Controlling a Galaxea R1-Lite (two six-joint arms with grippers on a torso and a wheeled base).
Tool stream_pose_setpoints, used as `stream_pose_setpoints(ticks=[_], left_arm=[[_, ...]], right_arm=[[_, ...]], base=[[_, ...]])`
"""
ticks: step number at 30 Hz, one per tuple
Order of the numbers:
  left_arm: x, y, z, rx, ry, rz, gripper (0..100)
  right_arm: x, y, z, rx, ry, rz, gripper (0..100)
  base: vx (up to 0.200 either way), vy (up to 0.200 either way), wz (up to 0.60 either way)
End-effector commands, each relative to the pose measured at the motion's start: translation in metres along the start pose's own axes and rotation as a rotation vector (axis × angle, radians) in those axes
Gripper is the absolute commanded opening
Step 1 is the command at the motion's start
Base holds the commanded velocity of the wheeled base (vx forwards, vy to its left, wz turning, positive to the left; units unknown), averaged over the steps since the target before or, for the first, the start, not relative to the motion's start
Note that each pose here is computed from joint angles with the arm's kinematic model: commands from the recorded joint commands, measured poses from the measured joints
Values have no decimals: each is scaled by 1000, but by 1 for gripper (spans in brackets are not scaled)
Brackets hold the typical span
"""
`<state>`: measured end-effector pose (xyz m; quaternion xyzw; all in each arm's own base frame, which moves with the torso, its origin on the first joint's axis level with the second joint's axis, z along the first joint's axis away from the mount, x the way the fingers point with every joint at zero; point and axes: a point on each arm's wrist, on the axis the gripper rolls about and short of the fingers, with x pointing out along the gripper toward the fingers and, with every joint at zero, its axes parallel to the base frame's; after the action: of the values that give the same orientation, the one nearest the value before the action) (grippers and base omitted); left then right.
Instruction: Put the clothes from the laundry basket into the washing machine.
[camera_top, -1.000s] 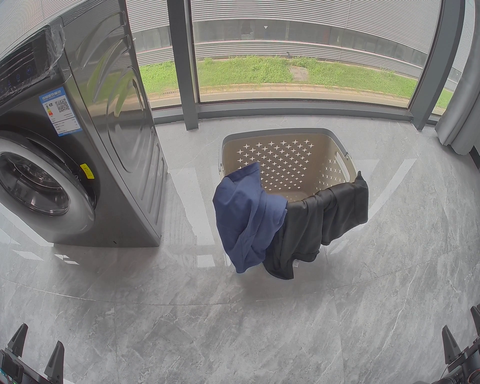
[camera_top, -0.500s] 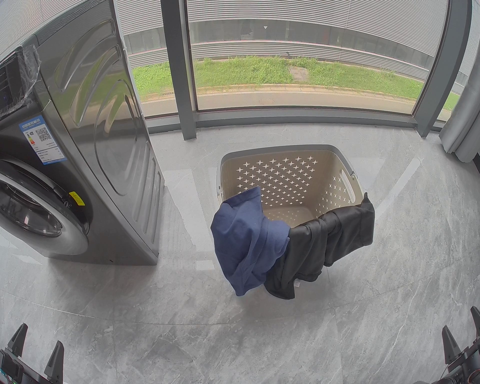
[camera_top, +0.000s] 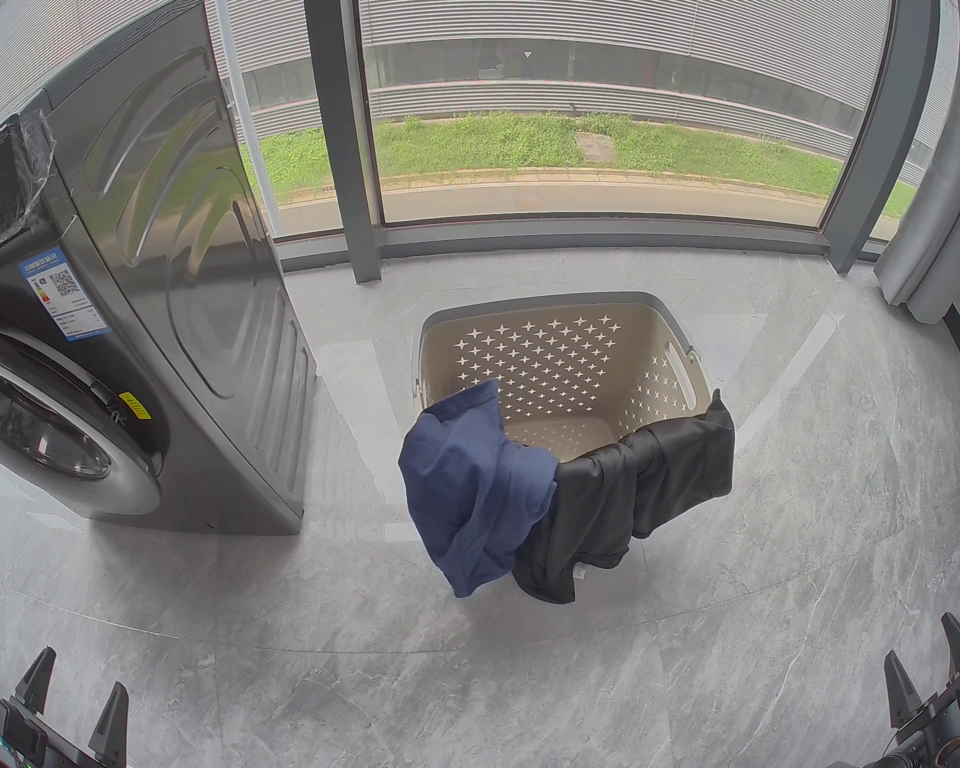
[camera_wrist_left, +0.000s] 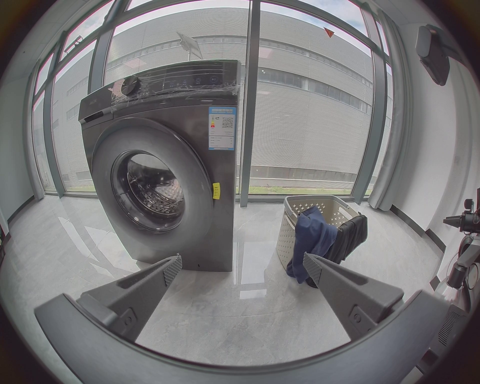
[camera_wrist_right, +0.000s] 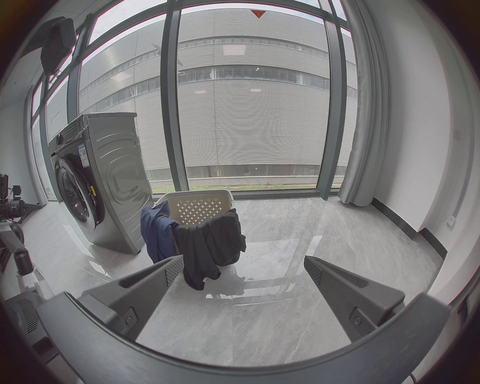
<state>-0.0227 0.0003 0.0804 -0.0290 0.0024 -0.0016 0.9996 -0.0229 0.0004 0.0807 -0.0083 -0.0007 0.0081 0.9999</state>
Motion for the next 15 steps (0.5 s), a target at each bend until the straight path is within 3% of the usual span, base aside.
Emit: stream_pose_setpoints(ticks=[1, 10, 15], left_arm=[[0, 0, -5, 0, -2, 0, 100], [0, 0, -5, 0, -2, 0, 100], [0, 0, -5, 0, -2, 0, 100]], right_arm=[[0, 0, -5, 0, 1, 1, 100], [0, 0, -5, 0, 1, 1, 100], [0, 0, -5, 0, 1, 1, 100]], base=[[0, 0, 0], [0, 0, 0], [200, 0, 0]])
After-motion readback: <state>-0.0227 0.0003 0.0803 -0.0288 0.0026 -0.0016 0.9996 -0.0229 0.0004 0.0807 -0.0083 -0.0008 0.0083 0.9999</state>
